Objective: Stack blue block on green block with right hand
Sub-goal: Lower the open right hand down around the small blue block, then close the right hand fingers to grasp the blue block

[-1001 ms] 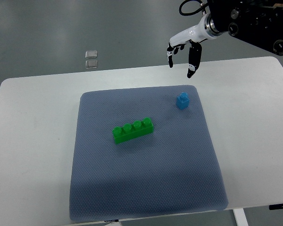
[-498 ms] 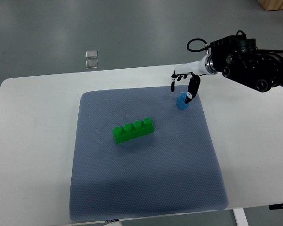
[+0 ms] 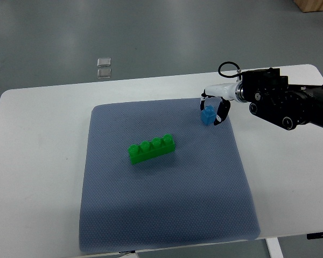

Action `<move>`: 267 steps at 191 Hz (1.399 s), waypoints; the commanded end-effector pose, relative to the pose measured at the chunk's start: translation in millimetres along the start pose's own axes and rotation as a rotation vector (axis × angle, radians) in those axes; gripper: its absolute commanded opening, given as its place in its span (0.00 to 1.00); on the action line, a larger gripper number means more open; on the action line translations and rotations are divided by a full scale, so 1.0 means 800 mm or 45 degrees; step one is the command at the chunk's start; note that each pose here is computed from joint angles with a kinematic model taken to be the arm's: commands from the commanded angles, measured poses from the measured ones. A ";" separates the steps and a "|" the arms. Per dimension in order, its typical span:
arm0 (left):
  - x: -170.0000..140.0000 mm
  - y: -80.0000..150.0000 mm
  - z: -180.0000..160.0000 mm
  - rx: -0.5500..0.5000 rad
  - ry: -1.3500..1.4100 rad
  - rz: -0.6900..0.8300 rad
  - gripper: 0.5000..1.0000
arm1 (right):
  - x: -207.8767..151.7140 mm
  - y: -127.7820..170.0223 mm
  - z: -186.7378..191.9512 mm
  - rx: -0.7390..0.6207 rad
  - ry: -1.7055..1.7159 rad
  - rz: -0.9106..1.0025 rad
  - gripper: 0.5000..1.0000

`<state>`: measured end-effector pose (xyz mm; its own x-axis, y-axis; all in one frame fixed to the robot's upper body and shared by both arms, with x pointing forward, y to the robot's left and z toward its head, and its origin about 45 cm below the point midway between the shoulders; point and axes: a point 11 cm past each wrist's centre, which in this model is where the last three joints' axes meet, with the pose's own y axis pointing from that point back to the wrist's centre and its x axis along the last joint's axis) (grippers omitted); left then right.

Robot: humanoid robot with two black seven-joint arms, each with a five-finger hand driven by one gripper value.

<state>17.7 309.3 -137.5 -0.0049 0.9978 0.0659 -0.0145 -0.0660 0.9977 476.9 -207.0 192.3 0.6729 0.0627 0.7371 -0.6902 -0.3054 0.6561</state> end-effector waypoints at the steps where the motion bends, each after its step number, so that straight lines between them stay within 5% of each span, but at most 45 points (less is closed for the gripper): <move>1: 0.000 0.000 0.000 0.002 -0.001 0.002 1.00 | -0.001 0.000 0.001 -0.001 0.004 0.007 0.65; 43: -0.001 0.000 -0.001 0.004 -0.001 -0.002 1.00 | 0.002 0.001 0.003 -0.009 0.006 0.015 0.63; 106: 0.000 0.000 -0.001 0.004 -0.002 0.002 1.00 | 0.003 0.001 0.000 0.014 0.050 0.014 0.45; 267: 0.001 0.000 -0.002 0.005 -0.002 0.004 1.00 | -0.003 0.002 -0.006 0.095 0.074 0.001 0.38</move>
<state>16.3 310.0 -137.5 -0.0037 0.9976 0.0692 -0.0107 -0.0692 0.9975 473.1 -203.3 192.6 0.6556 0.1121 0.7467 -0.6690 -0.3723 0.6433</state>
